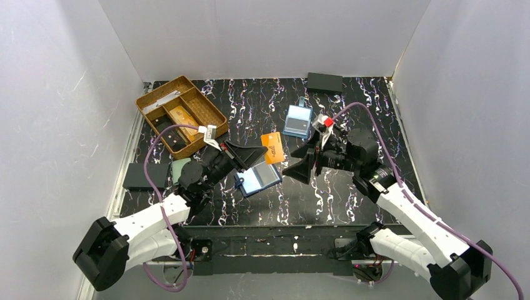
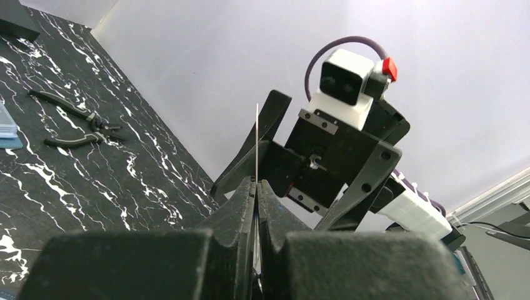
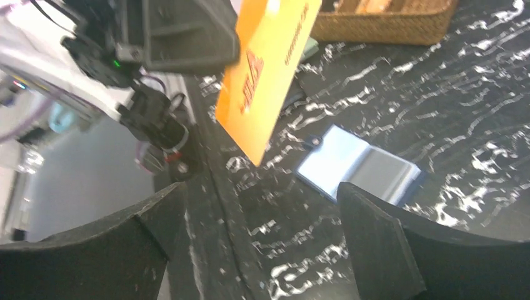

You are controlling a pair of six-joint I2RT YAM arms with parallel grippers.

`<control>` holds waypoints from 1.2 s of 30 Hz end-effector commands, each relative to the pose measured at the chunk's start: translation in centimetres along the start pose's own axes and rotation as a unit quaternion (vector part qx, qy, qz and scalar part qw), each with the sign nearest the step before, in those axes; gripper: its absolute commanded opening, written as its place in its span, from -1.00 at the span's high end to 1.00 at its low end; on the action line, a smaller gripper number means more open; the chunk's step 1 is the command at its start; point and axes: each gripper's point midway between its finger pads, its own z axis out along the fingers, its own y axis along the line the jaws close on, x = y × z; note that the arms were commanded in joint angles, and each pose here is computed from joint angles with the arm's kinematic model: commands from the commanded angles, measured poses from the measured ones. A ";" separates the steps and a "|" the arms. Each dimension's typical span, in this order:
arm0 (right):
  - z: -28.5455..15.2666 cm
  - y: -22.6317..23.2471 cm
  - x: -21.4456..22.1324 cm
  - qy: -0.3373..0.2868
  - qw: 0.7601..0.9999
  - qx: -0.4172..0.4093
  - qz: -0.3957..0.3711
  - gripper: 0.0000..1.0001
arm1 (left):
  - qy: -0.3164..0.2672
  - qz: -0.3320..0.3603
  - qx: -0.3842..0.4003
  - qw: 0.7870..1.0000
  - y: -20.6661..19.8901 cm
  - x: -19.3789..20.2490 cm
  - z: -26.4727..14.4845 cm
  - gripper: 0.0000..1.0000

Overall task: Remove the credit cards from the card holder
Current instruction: Place the credit card in the storage box.

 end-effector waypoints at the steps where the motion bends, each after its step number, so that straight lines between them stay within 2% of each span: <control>1: 0.6 2.5 -5.0 -0.067 0.996 -0.057 0.035 -0.91 | -0.016 0.014 0.019 1.000 -1.2 -0.6 -0.3 1.00; 5: 1.3 2.6 -5.7 -0.069 0.993 -0.069 0.060 -0.75 | -0.013 0.011 0.029 0.999 -1.9 -0.4 0.0 1.00; 9: 1.6 2.8 -5.8 -0.068 0.992 -0.084 0.071 -0.44 | -0.010 0.012 0.039 0.999 -2.5 -0.3 0.2 1.00; 13: 1.5 3.3 -6.1 -0.070 0.990 -0.096 0.072 0.17 | -0.009 0.014 0.038 0.999 -2.4 -0.2 0.3 1.00; 15: 1.5 3.5 -6.2 -0.069 0.990 -0.101 0.071 0.59 | -0.010 0.014 0.033 0.999 -2.1 -0.1 0.2 1.00; 17: 1.5 3.5 -6.1 -0.066 0.990 -0.102 0.067 0.86 | -0.009 0.013 0.031 0.999 -2.0 0.0 0.2 1.00; 18: 1.5 3.4 -5.9 -0.063 0.991 -0.101 0.065 0.92 | -0.008 0.012 0.027 1.000 -1.8 0.1 0.1 0.86; 19: 1.5 3.3 -5.7 -0.060 0.991 -0.100 0.062 0.96 | -0.007 0.011 0.022 1.000 -1.5 0.2 0.0 0.70; 20: 1.4 3.2 -5.4 -0.056 0.992 -0.097 0.056 0.97 | -0.008 0.012 0.012 1.000 -1.3 0.1 -0.4 0.35; 22: 1.3 3.1 -4.7 -0.041 0.993 -0.100 0.042 0.97 | 0.009 0.030 -0.019 0.999 -0.4 0.5 -1.2 -0.16; 26: 0.4 2.7 -1.3 0.043 0.993 -0.111 -0.020 0.97 | 0.110 0.132 -0.099 0.980 1.9 2.2 -4.7 -0.93; 31: -1.0 2.0 2.1 0.129 0.979 -0.131 -0.092 0.97 | 0.229 0.228 -0.108 0.940 0.8 2.9 -8.8 -0.97; 34: -1.4 1.5 3.4 0.175 0.966 -0.150 -0.120 0.97 | 0.298 0.240 -0.115 0.917 0.2 3.2 -9.5 -0.97; 36: -1.8 1.2 3.8 0.203 0.957 -0.155 -0.137 0.97 | 0.328 0.235 -0.102 0.909 -0.5 3.5 -8.9 -0.97</control>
